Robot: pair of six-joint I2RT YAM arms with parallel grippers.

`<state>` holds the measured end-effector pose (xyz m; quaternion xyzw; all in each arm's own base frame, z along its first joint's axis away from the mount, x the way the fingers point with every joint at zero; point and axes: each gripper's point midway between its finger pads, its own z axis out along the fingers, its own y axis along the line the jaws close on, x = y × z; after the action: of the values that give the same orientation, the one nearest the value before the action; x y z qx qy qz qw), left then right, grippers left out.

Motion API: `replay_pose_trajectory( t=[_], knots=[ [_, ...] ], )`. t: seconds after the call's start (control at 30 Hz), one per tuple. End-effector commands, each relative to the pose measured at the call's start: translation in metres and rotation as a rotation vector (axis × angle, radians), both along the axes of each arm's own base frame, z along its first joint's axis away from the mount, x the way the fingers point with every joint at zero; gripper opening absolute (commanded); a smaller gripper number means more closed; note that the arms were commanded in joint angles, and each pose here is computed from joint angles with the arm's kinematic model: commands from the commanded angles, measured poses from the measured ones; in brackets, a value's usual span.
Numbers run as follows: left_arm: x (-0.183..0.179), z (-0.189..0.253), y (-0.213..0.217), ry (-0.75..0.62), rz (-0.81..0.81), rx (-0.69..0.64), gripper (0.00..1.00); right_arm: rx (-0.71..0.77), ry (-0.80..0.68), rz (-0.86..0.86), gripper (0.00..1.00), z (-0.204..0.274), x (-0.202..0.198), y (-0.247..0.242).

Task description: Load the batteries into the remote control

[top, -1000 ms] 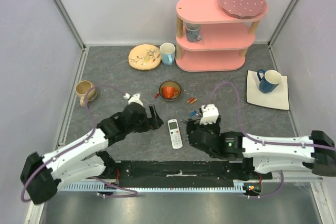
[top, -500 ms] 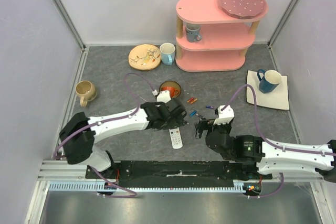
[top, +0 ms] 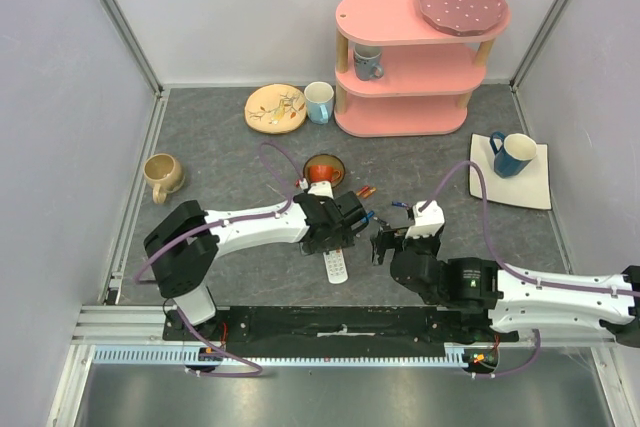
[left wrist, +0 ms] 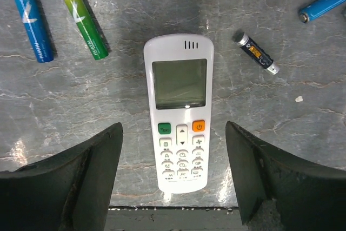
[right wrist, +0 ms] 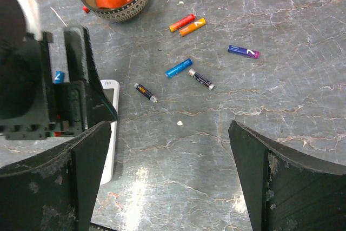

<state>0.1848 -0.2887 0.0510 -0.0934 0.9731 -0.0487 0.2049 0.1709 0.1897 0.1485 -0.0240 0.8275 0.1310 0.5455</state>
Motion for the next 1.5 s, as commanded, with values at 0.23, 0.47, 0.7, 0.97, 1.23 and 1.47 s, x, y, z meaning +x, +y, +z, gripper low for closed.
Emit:
replay_pose_trajectory(
  t=[0.23, 0.47, 0.7, 0.97, 1.23, 1.47],
  knots=[
    [0.01, -0.018, -0.017, 0.01, 0.026, -0.026, 0.77, 0.083, -0.009, -0.038, 0.98, 0.008, -0.001, -0.014],
    [0.007, -0.028, -0.015, 0.033, 0.021, -0.012, 0.71, 0.073, -0.001, -0.039, 0.98, 0.006, -0.001, -0.013],
    [0.005, -0.036, -0.013, 0.043, 0.016, -0.012, 0.61, 0.069, 0.0, -0.04, 0.98, 0.006, -0.001, -0.012],
    [0.007, -0.024, -0.017, 0.024, -0.003, -0.051, 0.28, 0.066, -0.006, -0.038, 0.98, 0.013, 0.0, -0.011],
    [0.039, 0.093, 0.007, -0.337, -0.061, -0.179, 0.02, 0.023, -0.044, -0.077, 0.98, 0.034, 0.007, -0.011],
    [0.033, 0.176, 0.024, -0.596, -0.203, -0.666, 0.02, 0.167, -0.014, 0.173, 0.97, 0.065, 0.0, 0.052]
  ],
)
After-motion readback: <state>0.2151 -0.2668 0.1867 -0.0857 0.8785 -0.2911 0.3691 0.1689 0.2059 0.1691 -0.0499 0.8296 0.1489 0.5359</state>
